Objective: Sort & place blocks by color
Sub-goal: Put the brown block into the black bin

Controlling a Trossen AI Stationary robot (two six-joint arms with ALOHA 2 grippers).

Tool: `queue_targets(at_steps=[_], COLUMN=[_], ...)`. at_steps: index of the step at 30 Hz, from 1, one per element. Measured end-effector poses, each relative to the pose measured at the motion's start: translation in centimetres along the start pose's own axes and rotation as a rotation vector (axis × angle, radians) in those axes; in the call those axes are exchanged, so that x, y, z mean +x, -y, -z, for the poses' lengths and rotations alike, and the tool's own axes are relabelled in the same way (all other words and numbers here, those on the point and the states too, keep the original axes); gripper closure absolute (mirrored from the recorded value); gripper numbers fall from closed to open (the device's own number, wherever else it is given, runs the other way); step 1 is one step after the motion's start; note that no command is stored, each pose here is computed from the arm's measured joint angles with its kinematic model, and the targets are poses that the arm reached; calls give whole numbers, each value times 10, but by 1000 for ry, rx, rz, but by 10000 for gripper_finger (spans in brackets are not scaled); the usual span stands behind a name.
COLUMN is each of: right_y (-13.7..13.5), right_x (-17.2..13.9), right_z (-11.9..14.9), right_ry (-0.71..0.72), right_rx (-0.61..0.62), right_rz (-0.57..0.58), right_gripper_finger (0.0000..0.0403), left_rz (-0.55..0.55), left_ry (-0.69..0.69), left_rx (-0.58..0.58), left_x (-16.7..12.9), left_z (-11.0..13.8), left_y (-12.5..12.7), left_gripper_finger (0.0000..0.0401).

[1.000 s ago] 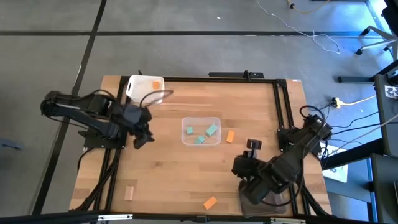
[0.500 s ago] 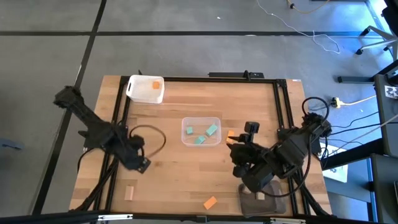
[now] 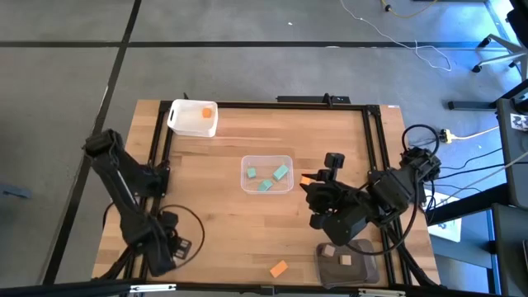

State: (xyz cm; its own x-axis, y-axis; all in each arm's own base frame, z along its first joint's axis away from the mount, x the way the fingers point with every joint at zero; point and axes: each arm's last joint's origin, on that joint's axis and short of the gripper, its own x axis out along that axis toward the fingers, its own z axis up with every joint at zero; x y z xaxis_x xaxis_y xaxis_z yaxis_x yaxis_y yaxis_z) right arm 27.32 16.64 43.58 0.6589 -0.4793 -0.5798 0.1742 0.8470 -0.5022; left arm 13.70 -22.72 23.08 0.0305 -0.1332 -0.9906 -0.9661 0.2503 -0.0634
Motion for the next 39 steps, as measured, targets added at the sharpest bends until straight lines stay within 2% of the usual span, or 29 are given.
queue_targets(at_steps=[4, 11, 16, 26, 32, 39], right_y=[1, 3, 7, 16, 17, 17], right_x=[1, 3, 7, 17, 19, 19], right_z=[0, -1, -2, -4, -4, -4], right_ry=[-3, 4, -2, -26, -29, -29], right_rx=[6, 7, 18, 23, 24, 22], right_rz=[3, 30, 49, 77, 80, 80], right_gripper_finger=[283, 283, 283, 283, 283, 283], left_rz=[-26, -132, -89, -114, -152, -147], left_ry=[4, -75, -71, -32, -13, -5], left_rx=[21, 15, 16, 11, 0, -11], left_x=[23, 49, 52, 53, 65, 72], left_z=[14, 27, 29, 25, 25, 24], left_y=[6, 10, 13, 12, 14, 19], left_gripper_finger=[236, 236, 236, 236, 236, 236])
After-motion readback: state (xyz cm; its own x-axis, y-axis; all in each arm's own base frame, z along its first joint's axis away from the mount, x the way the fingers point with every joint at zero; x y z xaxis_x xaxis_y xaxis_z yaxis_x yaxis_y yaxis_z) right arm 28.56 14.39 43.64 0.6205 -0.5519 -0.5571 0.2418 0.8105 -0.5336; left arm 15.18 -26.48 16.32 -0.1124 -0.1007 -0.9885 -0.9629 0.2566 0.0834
